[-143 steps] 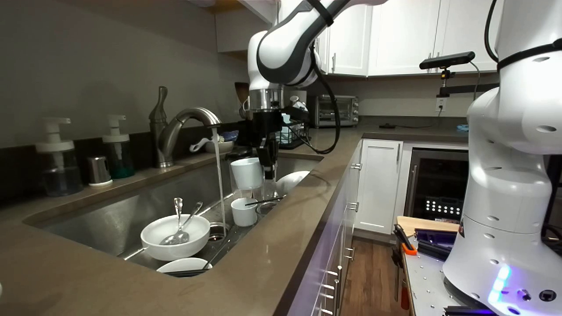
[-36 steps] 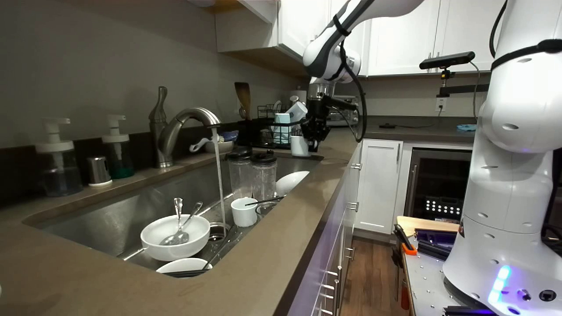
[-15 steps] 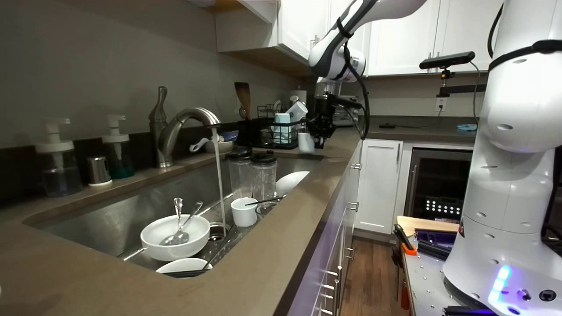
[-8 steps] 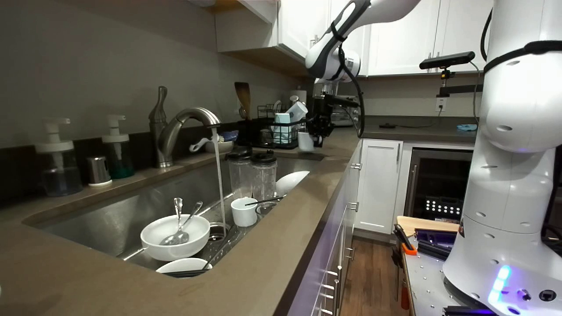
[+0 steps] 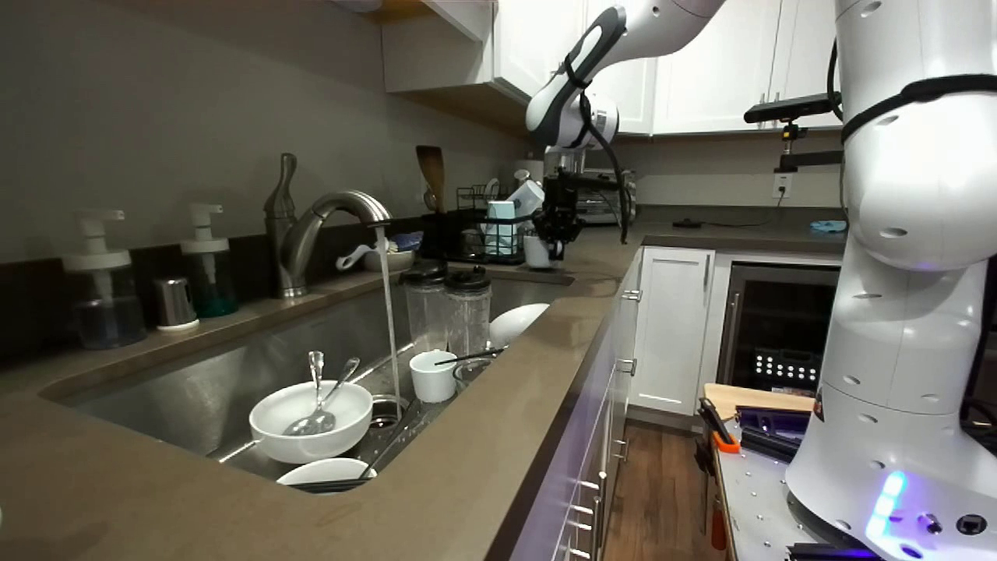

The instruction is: Pick up the white mug on the left side of the counter, put it under the running faucet then place it down on the right side of the counter

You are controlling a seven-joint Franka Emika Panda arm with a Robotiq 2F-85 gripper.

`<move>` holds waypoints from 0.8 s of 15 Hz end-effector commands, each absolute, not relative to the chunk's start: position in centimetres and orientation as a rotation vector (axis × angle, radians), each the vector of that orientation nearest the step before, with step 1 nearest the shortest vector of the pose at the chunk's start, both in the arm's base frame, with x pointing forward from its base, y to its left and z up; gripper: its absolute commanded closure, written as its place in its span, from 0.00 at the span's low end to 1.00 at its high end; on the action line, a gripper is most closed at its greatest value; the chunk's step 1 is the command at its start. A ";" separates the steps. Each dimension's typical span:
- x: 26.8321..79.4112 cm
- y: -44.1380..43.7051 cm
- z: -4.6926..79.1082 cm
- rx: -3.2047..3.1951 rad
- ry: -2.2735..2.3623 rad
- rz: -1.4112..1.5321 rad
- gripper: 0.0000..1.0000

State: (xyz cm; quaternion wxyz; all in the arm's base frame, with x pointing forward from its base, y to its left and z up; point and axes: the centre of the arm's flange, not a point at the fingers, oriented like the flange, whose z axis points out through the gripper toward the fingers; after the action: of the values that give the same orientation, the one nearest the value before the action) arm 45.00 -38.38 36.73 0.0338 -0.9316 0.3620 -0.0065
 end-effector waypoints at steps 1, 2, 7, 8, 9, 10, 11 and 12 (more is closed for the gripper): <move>46.3 -40.4 37.0 -2.817 1.191 -0.011 0.96; 46.4 -40.9 37.0 -2.810 1.202 -0.016 0.96; 46.4 -42.6 36.6 -2.783 1.272 -0.024 0.93; 46.3 -42.8 36.6 -2.780 1.287 -0.022 0.96; 46.2 -42.9 36.6 -2.777 1.296 -0.020 0.96; 46.0 -42.9 36.5 -2.776 1.304 -0.016 0.88; 45.9 -42.8 36.5 -2.775 1.312 -0.016 0.79; 45.8 -42.8 36.5 -2.774 1.320 -0.016 0.74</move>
State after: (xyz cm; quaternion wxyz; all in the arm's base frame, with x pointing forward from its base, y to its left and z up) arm 45.71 -42.29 36.39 0.0283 -0.9107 0.4119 -0.0122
